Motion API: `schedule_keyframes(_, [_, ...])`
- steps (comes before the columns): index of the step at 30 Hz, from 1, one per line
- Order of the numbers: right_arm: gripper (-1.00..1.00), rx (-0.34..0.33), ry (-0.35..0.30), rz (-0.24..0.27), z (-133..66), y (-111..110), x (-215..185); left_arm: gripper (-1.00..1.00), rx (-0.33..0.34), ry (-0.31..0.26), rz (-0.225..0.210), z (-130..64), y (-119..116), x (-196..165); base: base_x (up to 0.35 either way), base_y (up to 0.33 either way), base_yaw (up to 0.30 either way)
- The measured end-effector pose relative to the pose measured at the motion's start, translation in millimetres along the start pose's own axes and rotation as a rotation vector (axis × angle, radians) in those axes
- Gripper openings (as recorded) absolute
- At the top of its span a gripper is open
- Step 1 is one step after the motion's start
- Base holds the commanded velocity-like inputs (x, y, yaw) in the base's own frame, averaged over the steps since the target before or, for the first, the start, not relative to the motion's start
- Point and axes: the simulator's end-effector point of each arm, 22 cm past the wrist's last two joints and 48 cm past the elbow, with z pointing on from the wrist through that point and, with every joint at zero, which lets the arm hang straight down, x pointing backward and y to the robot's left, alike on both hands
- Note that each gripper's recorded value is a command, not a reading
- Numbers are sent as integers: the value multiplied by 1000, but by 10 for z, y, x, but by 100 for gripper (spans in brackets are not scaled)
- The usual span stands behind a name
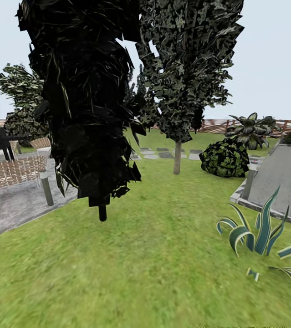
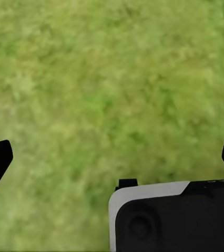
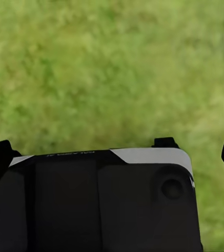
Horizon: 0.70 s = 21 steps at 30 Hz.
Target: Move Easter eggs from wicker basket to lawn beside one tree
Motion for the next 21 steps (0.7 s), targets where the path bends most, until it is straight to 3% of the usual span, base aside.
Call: schedule_keyframes(21, [100,1,-3,0,-2,-1,-12,100,0,-3,0,1,1,-10,26,-38,-30])
